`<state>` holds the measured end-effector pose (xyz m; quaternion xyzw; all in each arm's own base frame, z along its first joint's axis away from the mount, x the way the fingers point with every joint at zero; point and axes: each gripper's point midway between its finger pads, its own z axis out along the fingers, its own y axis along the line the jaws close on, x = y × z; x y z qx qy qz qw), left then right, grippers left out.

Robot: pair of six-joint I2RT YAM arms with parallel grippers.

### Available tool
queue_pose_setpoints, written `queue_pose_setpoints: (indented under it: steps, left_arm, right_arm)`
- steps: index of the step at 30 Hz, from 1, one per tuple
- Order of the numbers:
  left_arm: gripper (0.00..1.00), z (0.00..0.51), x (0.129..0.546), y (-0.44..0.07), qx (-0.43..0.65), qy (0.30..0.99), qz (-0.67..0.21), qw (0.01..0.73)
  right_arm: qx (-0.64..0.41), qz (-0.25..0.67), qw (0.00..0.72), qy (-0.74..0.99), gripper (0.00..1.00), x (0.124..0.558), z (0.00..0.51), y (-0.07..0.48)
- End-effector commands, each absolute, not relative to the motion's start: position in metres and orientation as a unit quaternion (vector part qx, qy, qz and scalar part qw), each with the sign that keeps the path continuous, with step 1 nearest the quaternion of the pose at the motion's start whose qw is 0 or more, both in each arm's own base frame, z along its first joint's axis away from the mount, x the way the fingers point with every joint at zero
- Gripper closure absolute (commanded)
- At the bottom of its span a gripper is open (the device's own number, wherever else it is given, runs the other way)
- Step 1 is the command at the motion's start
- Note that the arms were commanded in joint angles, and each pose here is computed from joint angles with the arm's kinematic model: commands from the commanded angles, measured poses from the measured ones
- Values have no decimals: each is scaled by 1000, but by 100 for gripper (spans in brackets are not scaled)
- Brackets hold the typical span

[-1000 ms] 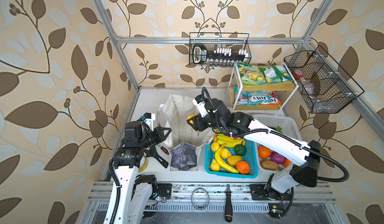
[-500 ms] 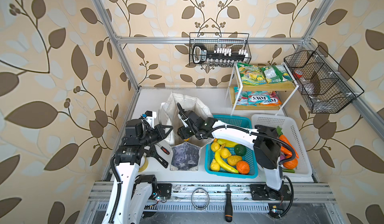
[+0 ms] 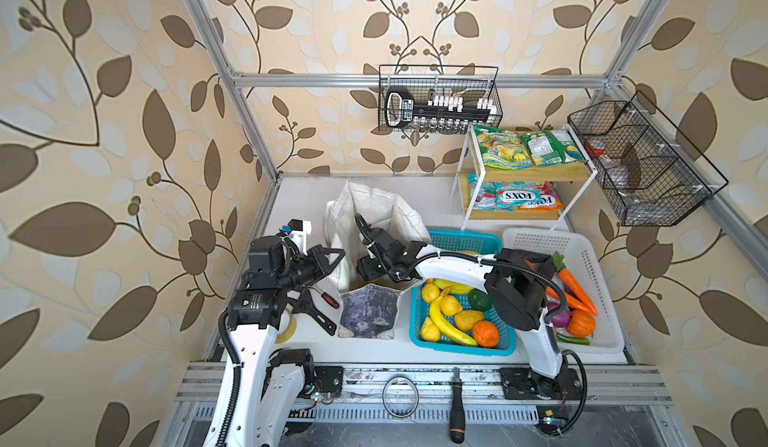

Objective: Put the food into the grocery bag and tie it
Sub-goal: 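Carry the yellow pear over the open tote bag with the right gripper, then open the right gripper to drop the yellow pear into the tote bag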

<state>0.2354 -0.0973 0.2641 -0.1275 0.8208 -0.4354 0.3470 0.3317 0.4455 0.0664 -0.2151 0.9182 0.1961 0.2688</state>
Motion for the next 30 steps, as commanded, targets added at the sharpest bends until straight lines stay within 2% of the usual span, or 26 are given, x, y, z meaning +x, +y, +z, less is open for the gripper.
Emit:
queue_pose_setpoints:
  steps: [1, 6, 18, 25, 27, 28, 30]
  left_arm:
    - [100, 283, 235, -95, -104, 809, -430, 388]
    - [100, 260, 234, -91, -118, 826, -413, 366]
    - [100, 240, 238, -87, -143, 829, -406, 355]
    - [100, 240, 240, -87, -144, 832, -403, 352]
    - [100, 241, 239, -87, -143, 832, -404, 353]
    - [100, 241, 239, -87, -144, 832, -403, 354]
    - [100, 241, 239, -86, -145, 832, -401, 356]
  right_arm:
    - [-198, 190, 260, 926, 36, 334, 47, 441]
    - [-193, 171, 263, 930, 34, 341, 37, 437]
    - [-191, 155, 282, 927, 21, 362, 43, 438]
    - [-197, 164, 296, 920, 13, 365, 61, 441]
    - [-198, 166, 304, 917, 9, 367, 71, 444]
    - [-202, 168, 310, 914, 0, 367, 80, 445]
    - [-210, 170, 323, 907, 0, 366, 99, 446]
